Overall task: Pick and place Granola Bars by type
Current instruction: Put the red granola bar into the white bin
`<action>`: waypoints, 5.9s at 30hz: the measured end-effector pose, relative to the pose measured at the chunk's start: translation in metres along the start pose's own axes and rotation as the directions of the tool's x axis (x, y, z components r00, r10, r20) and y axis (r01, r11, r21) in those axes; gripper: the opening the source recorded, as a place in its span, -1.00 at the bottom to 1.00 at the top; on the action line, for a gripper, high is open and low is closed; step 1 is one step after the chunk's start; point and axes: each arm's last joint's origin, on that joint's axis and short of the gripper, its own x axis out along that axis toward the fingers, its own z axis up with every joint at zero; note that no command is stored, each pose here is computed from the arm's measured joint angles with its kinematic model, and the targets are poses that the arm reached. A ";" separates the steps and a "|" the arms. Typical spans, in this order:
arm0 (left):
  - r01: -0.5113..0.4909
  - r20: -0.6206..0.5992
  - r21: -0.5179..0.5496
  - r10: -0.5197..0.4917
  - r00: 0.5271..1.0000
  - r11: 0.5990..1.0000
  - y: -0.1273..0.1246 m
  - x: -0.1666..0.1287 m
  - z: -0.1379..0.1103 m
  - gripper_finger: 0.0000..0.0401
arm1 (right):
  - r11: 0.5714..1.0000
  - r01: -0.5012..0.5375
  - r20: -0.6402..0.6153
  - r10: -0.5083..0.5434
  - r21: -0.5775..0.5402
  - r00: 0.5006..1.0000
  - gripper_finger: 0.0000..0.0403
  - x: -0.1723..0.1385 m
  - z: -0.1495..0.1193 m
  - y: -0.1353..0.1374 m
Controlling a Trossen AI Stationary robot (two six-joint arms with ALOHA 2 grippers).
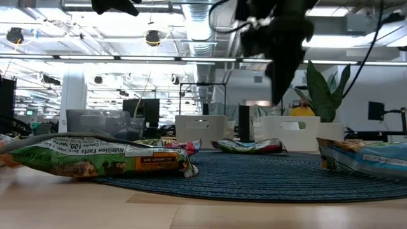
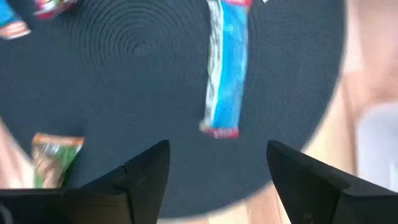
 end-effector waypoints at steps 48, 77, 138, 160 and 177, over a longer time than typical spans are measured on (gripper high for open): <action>0.002 -0.004 -0.005 -0.002 1.000 1.000 0.001 0.001 0.000 -0.15 | 0.879 0.075 0.464 -0.320 0.471 0.826 -0.98 -0.100 0.018 -0.074; -0.001 -0.003 -0.005 0.001 1.000 1.000 0.001 0.001 0.000 -0.15 | 0.682 0.198 0.124 -0.392 0.704 0.912 -0.57 -0.096 -0.042 -0.144; 0.030 -0.086 0.014 -0.028 0.996 0.999 0.002 0.000 -0.006 -0.15 | 0.827 -0.113 0.191 0.256 -0.551 0.948 -0.17 0.091 0.057 0.095; 0.052 -0.093 0.014 -0.050 0.994 0.999 0.001 0.000 -0.006 -0.15 | 0.819 -0.114 0.168 0.249 -0.563 0.954 -0.62 0.120 0.082 0.105; 0.053 -0.091 0.033 -0.050 0.995 0.998 0.001 0.000 -0.006 -0.15 | 0.878 -0.091 0.255 0.234 -0.470 0.938 -1.00 0.075 0.116 0.086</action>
